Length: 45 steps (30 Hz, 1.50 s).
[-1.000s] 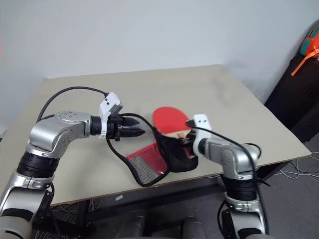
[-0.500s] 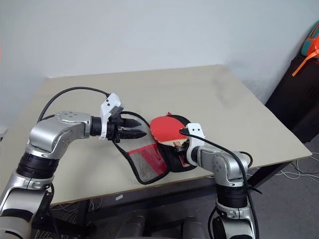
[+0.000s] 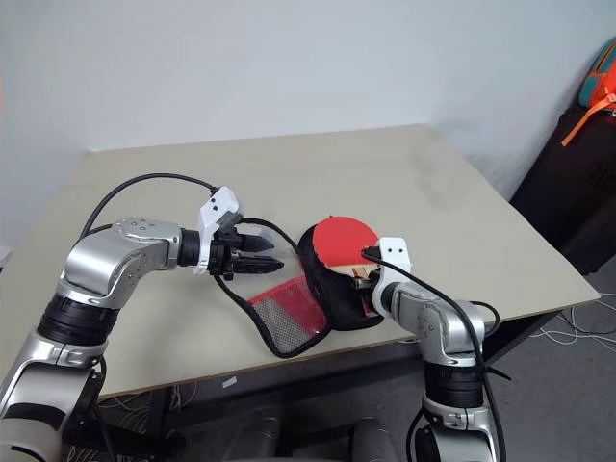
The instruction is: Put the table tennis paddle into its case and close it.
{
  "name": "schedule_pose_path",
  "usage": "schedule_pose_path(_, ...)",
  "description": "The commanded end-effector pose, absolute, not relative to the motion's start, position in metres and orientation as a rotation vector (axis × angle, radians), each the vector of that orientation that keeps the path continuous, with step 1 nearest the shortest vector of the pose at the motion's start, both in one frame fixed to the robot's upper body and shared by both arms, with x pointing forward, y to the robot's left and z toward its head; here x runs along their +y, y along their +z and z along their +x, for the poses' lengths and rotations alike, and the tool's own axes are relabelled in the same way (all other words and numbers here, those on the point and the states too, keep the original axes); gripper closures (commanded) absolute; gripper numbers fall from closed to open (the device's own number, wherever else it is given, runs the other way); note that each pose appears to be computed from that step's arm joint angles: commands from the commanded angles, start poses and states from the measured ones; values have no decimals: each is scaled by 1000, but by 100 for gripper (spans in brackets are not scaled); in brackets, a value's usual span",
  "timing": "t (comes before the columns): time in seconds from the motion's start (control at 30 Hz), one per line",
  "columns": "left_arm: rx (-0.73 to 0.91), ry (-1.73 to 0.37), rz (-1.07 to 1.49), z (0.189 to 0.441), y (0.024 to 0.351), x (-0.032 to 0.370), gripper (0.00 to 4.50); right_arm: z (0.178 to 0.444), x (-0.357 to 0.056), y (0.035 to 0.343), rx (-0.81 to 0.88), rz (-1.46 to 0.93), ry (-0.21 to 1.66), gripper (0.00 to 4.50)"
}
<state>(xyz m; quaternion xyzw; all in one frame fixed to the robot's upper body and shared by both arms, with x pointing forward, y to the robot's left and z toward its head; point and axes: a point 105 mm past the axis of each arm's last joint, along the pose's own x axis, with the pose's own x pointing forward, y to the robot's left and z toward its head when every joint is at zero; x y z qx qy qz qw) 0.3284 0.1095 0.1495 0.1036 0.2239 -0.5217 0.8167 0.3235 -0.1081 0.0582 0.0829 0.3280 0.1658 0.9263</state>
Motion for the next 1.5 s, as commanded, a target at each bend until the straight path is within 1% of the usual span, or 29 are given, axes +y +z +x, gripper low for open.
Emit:
schedule_pose_path(0.03,430,-1117,252,330,162,109,167,331,-94,68,620,175,367,329)
schedule_pose_path(0.17,431,-1119,263,329,161,109,167,333,-87,66,620,178,375,329)
schedule_pose_path(0.33,421,-1107,255,330,164,112,167,332,-92,59,653,161,366,329)
schedule_pose_path(0.43,419,-1096,255,331,165,115,167,330,-87,64,651,160,406,329)
schedule_pose_path(0.47,419,-1092,255,331,165,115,167,329,-84,66,648,159,423,253)
schedule_pose_path(0.5,419,-1090,255,332,165,116,167,328,-82,67,644,155,437,231)
schedule_pose_path(0.7,420,-1082,252,332,165,117,167,323,-77,73,638,156,469,21)
schedule_pose_path(0.73,420,-1082,252,333,164,117,167,323,-77,73,637,158,470,1)
schedule_pose_path(0.97,422,-1085,254,333,163,115,167,326,-85,71,636,151,439,1)
schedule_pose_path(1.17,422,-1086,274,333,163,116,167,324,-93,64,679,135,408,1)
schedule_pose_path(1.3,422,-1089,276,333,162,116,167,325,-93,62,672,69,402,1)
schedule_pose_path(1.4,423,-1090,278,332,162,116,167,328,-90,64,652,79,402,60)
schedule_pose_path(1.47,421,-1089,279,332,162,116,167,328,-88,64,651,68,417,132)
schedule_pose_path(1.5,420,-1088,279,332,163,116,167,328,-87,63,653,66,419,159)
